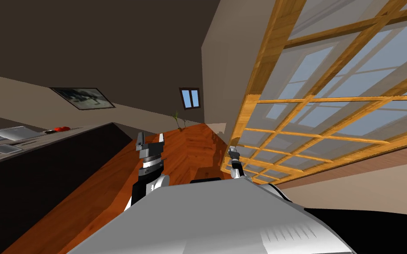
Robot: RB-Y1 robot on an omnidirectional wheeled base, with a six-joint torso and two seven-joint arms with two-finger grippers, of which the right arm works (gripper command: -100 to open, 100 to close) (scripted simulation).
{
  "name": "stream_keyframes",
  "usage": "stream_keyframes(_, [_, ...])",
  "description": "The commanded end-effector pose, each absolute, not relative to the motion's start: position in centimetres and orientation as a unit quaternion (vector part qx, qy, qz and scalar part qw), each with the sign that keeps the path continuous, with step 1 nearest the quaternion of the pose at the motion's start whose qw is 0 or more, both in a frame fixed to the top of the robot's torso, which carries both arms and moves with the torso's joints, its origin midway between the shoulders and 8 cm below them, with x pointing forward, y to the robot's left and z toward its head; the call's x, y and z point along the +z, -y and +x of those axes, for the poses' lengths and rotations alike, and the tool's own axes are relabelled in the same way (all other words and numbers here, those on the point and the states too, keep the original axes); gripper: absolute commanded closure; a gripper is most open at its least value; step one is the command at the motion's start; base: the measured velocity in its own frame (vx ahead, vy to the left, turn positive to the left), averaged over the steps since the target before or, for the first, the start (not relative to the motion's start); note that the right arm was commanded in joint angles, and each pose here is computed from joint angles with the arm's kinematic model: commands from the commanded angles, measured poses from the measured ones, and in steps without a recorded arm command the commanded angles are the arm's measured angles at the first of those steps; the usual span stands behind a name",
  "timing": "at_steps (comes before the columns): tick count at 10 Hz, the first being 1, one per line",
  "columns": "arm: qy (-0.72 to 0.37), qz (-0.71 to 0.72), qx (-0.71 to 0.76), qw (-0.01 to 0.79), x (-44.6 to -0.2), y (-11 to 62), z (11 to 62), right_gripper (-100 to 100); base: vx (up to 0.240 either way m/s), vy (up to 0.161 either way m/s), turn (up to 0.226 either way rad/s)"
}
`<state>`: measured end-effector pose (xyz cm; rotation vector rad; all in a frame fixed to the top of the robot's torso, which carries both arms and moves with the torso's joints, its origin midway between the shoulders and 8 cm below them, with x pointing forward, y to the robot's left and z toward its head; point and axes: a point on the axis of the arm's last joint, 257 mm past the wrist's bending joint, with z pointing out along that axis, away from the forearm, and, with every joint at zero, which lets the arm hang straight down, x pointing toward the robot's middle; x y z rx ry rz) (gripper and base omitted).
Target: Pull the door open
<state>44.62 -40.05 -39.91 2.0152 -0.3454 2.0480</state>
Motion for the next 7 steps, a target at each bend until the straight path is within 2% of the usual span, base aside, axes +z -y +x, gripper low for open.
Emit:
stream_keyframes(1, [0.118,0.691,0.702,0.124,-39.90,40.08,44.61,100,0.005,0.015,0.014])
stream_keyframes(5, [0.118,0.691,0.702,0.124,-39.90,40.08,44.61,100,0.001,0.001,-0.002])
stream_keyframes(7, [0.109,0.693,0.704,0.113,-39.85,40.65,44.36,100,-0.168,0.081,0.160])
